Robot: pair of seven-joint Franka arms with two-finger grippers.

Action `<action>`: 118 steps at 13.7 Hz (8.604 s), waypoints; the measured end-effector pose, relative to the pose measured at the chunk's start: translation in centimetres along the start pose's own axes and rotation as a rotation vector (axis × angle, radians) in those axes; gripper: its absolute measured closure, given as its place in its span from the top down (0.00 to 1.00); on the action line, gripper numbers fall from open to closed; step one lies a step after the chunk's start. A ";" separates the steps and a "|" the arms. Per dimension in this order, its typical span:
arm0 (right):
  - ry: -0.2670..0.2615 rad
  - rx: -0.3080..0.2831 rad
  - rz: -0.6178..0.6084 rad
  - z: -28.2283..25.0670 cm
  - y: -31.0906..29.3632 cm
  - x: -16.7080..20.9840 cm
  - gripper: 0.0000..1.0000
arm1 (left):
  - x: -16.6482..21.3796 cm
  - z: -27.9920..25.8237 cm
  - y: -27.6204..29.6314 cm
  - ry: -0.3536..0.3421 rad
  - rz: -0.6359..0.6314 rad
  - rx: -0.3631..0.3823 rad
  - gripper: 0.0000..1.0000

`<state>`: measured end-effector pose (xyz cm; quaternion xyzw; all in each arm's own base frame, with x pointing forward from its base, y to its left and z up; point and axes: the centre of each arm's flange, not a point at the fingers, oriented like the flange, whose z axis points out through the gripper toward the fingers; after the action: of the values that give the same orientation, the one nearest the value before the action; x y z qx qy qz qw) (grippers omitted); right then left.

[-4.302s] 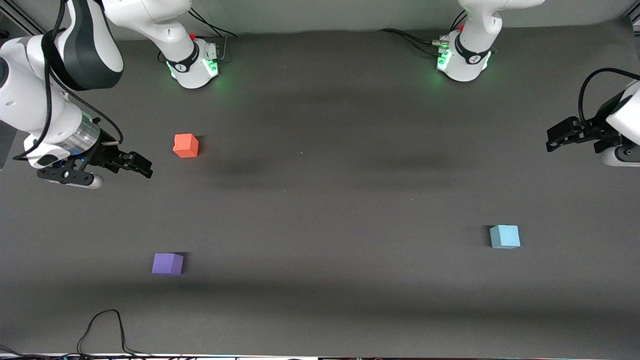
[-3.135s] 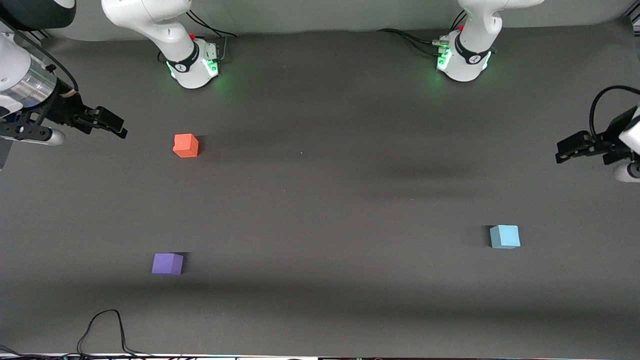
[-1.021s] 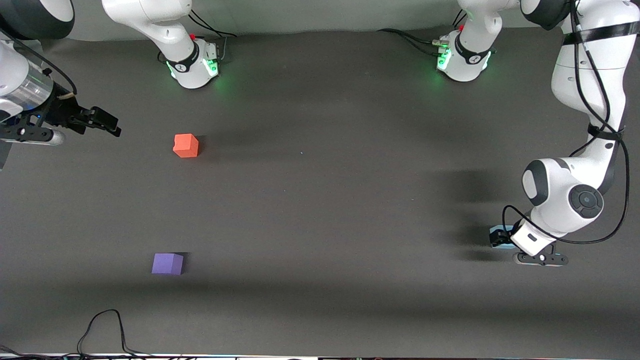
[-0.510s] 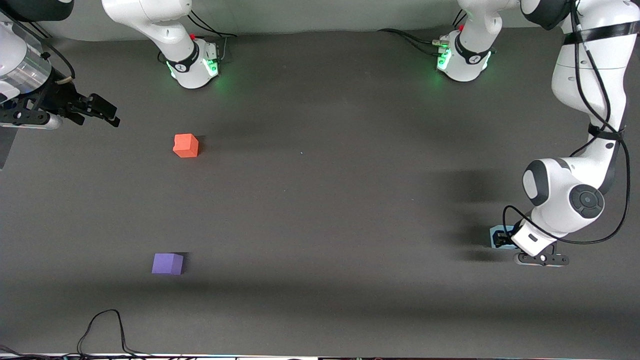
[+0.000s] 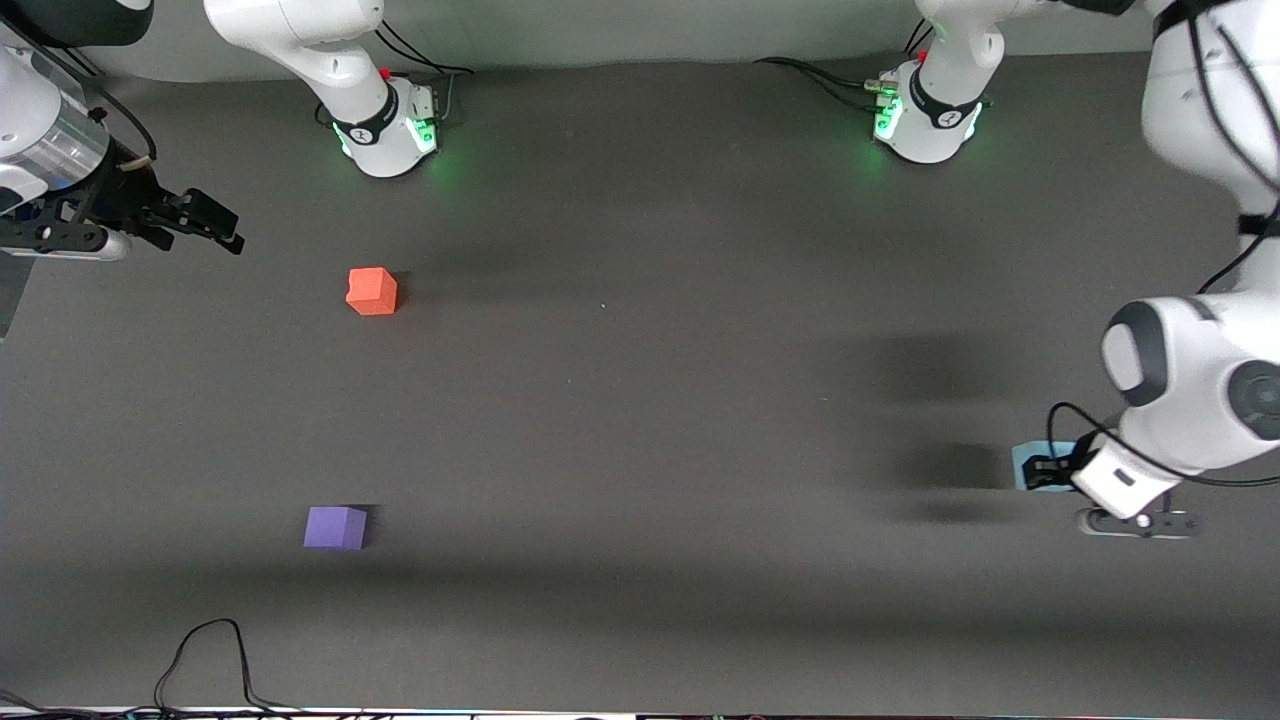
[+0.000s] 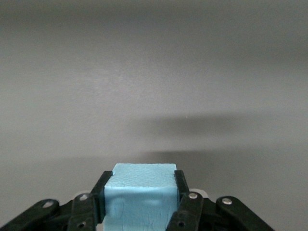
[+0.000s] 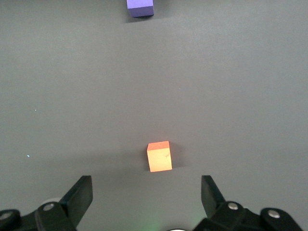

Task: Place blue block between orange and purple blocks
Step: 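Lift and carry the blue cube with the left gripper to mid-table, then lower the blue cube onto the table and open the left gripper, then retract the left gripper while the right gripper reaches the blue cube, then close the right gripper on the blue cube, then carry the blue cube with the right gripper between orange and purple cubes, then lower the blue cube onto the table and open the right gripper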

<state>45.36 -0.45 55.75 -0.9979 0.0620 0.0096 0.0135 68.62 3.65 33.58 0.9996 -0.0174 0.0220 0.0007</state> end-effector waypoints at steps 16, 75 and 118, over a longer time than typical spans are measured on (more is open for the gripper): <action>-0.015 -0.003 -0.045 0.3 -2.1 -0.5 1.00 | -7.6 -11.1 43.5 -0.023 -0.193 -0.012 0.54; -0.053 0.033 -0.109 29.8 -40.7 0.6 1.00 | -9.5 -25.1 5.0 -0.047 -0.002 -0.004 1.00; -0.038 0.001 -0.071 35.1 -2.1 10.4 0.56 | -10.5 -26.1 6.1 -0.053 0.018 -0.002 1.00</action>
<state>55.30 1.36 20.54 -0.9991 0.0264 0.0281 0.0157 56.81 -2.06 59.22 0.9996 -0.0263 -0.0043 0.0012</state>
